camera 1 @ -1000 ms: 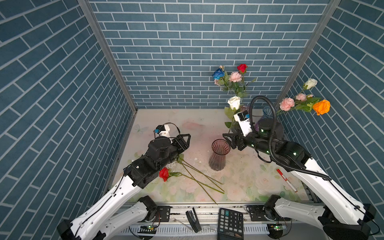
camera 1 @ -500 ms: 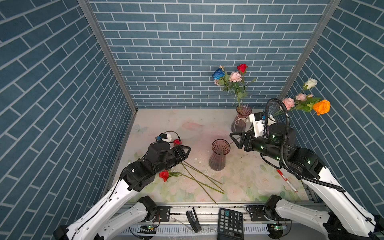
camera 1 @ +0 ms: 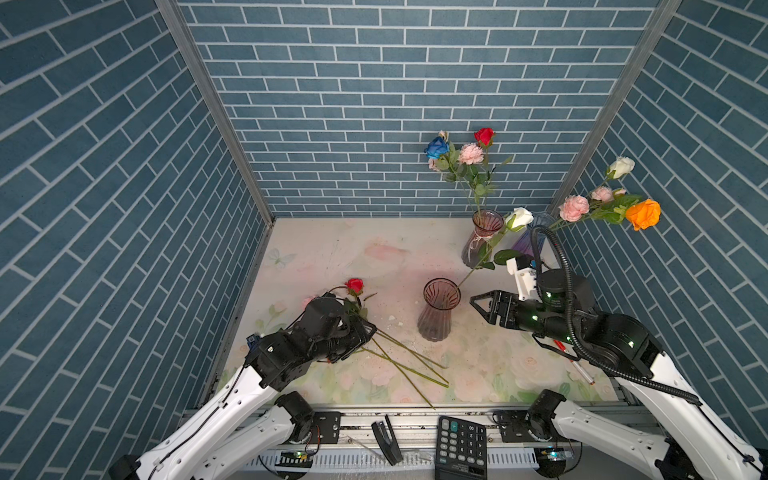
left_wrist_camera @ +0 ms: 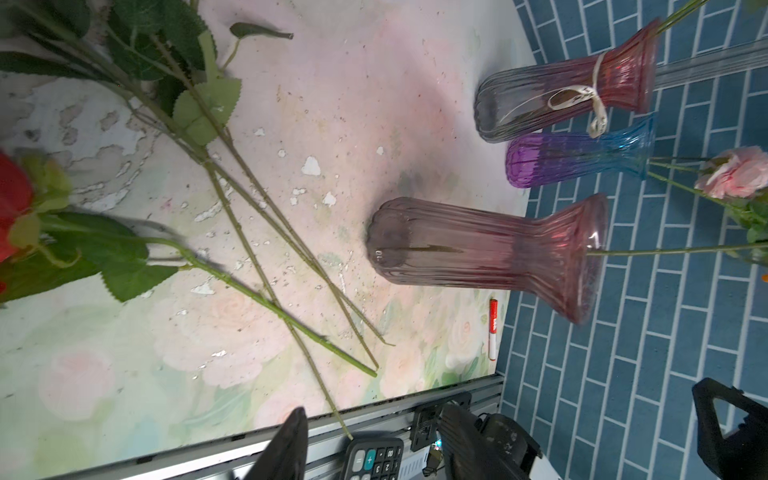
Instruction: Arrange the flowers into the vase
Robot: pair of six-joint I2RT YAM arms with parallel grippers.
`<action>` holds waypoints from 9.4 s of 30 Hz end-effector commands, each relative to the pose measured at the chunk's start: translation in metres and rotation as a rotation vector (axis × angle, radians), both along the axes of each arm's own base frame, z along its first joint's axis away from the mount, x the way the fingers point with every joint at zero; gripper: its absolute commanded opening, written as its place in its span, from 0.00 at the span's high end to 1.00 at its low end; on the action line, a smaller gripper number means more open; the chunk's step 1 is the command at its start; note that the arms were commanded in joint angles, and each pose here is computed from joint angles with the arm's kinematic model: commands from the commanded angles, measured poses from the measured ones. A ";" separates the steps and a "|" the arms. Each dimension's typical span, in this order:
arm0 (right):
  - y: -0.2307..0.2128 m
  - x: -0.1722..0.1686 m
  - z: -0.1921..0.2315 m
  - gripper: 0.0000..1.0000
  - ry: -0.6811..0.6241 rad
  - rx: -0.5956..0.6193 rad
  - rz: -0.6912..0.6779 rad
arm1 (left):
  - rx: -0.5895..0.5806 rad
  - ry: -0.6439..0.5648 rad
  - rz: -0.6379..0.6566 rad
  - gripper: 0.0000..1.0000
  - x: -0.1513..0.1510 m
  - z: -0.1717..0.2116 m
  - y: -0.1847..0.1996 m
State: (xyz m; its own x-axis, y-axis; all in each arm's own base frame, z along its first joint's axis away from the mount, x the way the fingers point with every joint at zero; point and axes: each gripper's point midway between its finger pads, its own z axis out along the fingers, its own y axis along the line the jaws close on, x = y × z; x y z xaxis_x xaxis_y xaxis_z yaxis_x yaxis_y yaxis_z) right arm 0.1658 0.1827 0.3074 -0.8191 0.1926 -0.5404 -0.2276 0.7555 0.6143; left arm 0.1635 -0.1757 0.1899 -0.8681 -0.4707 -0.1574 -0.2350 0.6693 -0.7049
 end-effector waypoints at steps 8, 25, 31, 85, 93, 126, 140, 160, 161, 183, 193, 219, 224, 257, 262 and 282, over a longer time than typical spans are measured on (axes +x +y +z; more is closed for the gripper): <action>-0.035 -0.013 -0.100 0.30 0.050 -0.136 -0.067 | 0.065 0.213 0.077 0.49 -0.030 -0.105 0.019; -0.069 -0.009 -0.162 0.30 -0.080 -0.134 -0.195 | 0.061 0.209 0.209 0.40 0.009 -0.138 0.007; -0.070 -0.009 -0.163 0.30 -0.076 -0.138 -0.203 | 0.093 0.263 0.210 0.41 0.016 -0.150 -0.002; -0.028 0.024 0.031 0.31 -0.476 -0.293 0.081 | 0.253 -0.450 -0.116 1.00 0.113 0.133 -0.028; 0.069 0.039 0.110 0.31 -0.569 -0.136 0.415 | 0.170 -0.610 -0.303 1.00 0.115 0.203 -0.064; 0.115 0.033 0.168 0.41 -0.360 0.236 0.550 | -0.116 -1.008 -0.820 1.00 0.073 0.273 -0.165; 0.107 0.017 0.153 0.63 -0.297 0.301 0.584 | -0.086 -1.016 -0.792 1.00 0.067 0.278 -0.152; 0.111 0.037 0.143 0.71 -0.311 0.249 0.553 | -0.136 -1.021 -0.784 1.00 0.065 0.293 -0.155; 0.111 0.037 0.142 0.72 -0.312 0.241 0.552 | -0.135 -1.023 -0.782 1.00 0.064 0.293 -0.154; 0.110 0.041 0.138 1.00 -0.306 0.191 0.553 | -0.127 -1.025 -0.775 1.00 0.061 0.298 -0.149; 0.091 0.054 0.160 1.00 -0.427 0.077 0.457 | -0.098 -0.998 -0.658 0.43 0.079 0.295 -0.123; 0.073 0.057 0.141 0.70 -0.390 -0.003 0.384 | 0.357 -0.049 -0.506 0.64 0.107 -0.038 -0.061; 0.069 0.054 0.135 0.69 -0.389 -0.015 0.382 | 0.523 0.047 -0.563 0.63 0.122 -0.078 -0.070; -0.004 0.043 0.089 0.64 -0.397 -0.336 0.229 | 0.754 0.204 -0.604 0.84 0.148 -0.190 -0.119; -0.006 0.041 0.090 0.64 -0.400 -0.333 0.223 | 0.733 0.200 -0.564 1.00 0.154 -0.186 -0.108; 0.097 0.036 0.127 0.51 -0.327 0.150 0.522 | 0.293 -0.631 -0.366 1.00 0.183 0.174 -0.073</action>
